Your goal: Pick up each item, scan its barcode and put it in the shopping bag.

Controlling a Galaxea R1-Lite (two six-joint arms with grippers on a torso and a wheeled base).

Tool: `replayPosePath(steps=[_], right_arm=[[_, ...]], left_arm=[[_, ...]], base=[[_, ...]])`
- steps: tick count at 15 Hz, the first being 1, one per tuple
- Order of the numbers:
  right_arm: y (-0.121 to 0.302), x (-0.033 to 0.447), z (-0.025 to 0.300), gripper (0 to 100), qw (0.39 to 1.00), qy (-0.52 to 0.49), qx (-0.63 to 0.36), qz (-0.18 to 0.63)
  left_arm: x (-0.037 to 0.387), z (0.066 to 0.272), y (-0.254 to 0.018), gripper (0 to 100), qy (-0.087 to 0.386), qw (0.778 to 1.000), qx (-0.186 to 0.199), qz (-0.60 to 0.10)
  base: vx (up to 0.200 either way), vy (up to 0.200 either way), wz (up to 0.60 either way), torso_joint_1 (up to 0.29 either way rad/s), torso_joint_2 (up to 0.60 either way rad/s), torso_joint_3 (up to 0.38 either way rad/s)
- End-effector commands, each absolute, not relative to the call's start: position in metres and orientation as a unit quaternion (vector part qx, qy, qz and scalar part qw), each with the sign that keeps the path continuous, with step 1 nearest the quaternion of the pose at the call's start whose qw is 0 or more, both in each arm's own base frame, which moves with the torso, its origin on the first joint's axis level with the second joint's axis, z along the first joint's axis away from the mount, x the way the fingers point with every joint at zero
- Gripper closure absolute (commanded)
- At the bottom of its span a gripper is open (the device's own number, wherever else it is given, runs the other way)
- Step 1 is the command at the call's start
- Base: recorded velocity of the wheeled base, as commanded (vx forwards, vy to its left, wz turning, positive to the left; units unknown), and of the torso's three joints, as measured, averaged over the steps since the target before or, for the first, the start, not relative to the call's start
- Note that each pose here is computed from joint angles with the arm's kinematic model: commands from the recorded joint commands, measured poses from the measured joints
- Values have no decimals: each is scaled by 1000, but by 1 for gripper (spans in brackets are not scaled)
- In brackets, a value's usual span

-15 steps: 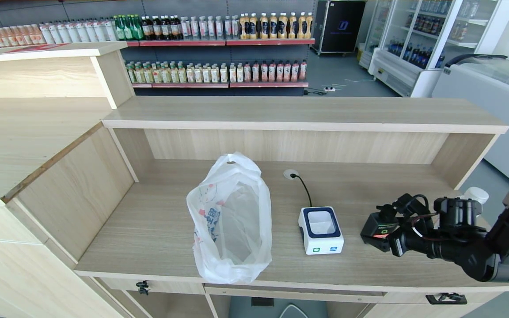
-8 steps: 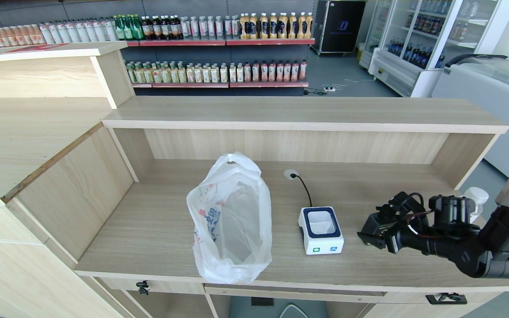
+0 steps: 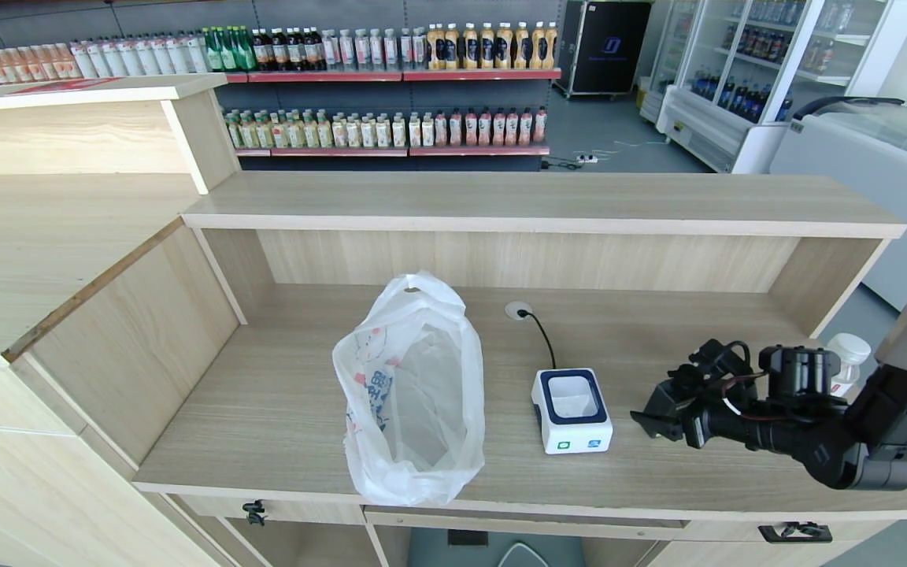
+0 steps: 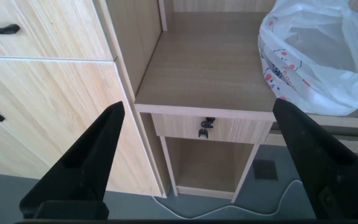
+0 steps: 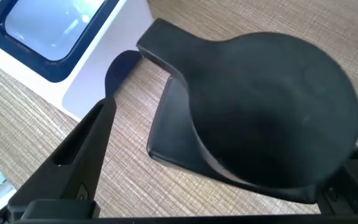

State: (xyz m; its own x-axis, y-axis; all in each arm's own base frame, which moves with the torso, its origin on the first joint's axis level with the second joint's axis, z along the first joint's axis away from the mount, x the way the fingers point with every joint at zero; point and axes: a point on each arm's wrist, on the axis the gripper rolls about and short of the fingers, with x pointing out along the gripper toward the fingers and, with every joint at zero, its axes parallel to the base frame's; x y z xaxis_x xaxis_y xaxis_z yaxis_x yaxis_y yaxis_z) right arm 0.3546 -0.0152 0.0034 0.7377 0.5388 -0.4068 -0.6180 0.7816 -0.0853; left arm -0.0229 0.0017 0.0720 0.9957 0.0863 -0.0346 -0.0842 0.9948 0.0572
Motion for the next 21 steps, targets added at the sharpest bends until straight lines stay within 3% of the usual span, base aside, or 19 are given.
replayPosePath(steps=[1, 13, 14, 21], right_arm=[[-13, 359, -1, 0, 923, 181, -106, 323], [-8, 364, -6, 0, 919, 180, -104, 336], [-8, 364, -6, 100, 919, 180, -105, 336], [-13, 353, 12, 100, 924, 170, -111, 324]], left_arm=[[-23, 72, 2, 0, 18, 999, 27, 43], [-23, 72, 2, 0, 18, 999, 27, 43], [-23, 72, 2, 0, 18, 999, 27, 43], [-23, 72, 2, 0, 19, 999, 28, 43]], base=[[0, 0, 0, 0, 0, 0], [0, 0, 0, 0, 0, 0], [0, 0, 0, 0, 0, 0], [0, 0, 0, 0, 0, 0]])
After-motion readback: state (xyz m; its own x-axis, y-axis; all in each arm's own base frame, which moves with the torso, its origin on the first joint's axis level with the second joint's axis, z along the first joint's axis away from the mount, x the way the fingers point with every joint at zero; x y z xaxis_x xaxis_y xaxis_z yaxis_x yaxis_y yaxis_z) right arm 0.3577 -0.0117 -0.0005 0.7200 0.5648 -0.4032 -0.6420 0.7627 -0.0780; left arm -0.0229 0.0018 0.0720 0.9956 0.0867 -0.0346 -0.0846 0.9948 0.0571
